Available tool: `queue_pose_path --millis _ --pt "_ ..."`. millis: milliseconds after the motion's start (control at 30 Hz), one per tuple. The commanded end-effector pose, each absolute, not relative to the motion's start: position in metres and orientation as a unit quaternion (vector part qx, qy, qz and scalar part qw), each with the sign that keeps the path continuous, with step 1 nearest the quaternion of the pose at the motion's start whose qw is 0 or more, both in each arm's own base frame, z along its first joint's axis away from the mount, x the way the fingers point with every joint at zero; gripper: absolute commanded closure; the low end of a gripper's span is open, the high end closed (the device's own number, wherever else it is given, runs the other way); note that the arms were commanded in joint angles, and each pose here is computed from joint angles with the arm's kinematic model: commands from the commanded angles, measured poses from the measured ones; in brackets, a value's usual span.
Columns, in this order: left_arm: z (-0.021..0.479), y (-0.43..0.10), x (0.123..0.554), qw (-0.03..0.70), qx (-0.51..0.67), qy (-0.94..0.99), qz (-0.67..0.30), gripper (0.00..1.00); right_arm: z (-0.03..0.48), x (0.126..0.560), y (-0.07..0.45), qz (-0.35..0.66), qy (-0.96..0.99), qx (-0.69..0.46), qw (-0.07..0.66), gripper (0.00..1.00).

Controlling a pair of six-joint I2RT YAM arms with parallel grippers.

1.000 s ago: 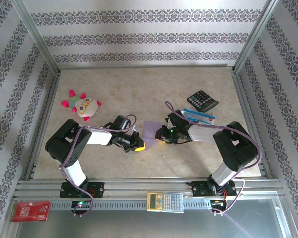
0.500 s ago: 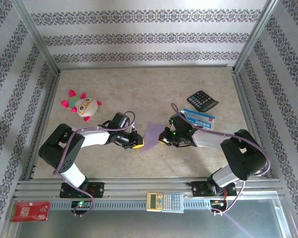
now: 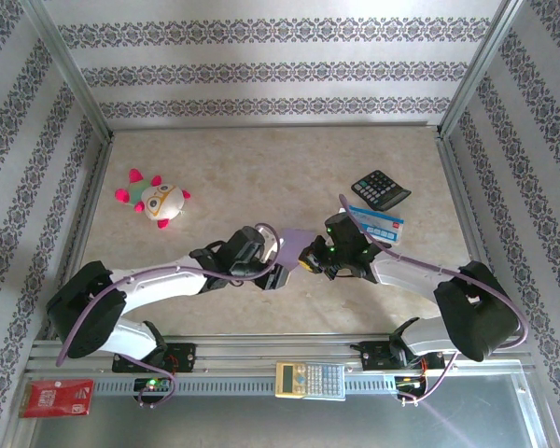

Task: Fold a paper plane with a square sheet of paper (pick it up from the middle)
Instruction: Fold the wing for the fifth time at the center of the table.

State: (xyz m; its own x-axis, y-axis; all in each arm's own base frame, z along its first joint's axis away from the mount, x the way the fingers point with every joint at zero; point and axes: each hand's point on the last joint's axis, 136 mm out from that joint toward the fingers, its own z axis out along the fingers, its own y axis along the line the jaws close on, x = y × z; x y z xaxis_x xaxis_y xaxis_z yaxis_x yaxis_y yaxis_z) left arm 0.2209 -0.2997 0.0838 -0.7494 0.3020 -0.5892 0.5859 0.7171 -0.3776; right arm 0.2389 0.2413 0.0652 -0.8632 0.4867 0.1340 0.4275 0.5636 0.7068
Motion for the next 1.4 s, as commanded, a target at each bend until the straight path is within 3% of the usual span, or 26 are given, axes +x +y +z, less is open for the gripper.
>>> queue_pose_path --millis 0,600,1367 --pt "0.073 -0.294 0.228 0.293 0.301 0.885 -0.202 0.45 0.069 0.236 0.243 0.398 0.873 0.279 0.033 1.0" --pt "0.043 -0.308 0.24 0.297 0.365 0.874 -0.117 0.45 0.069 0.237 0.245 0.414 0.858 0.304 0.023 1.0" --pt "0.042 -0.317 0.25 0.306 0.371 0.87 -0.108 0.78 0.056 0.234 0.242 0.408 0.858 0.313 0.012 1.0"
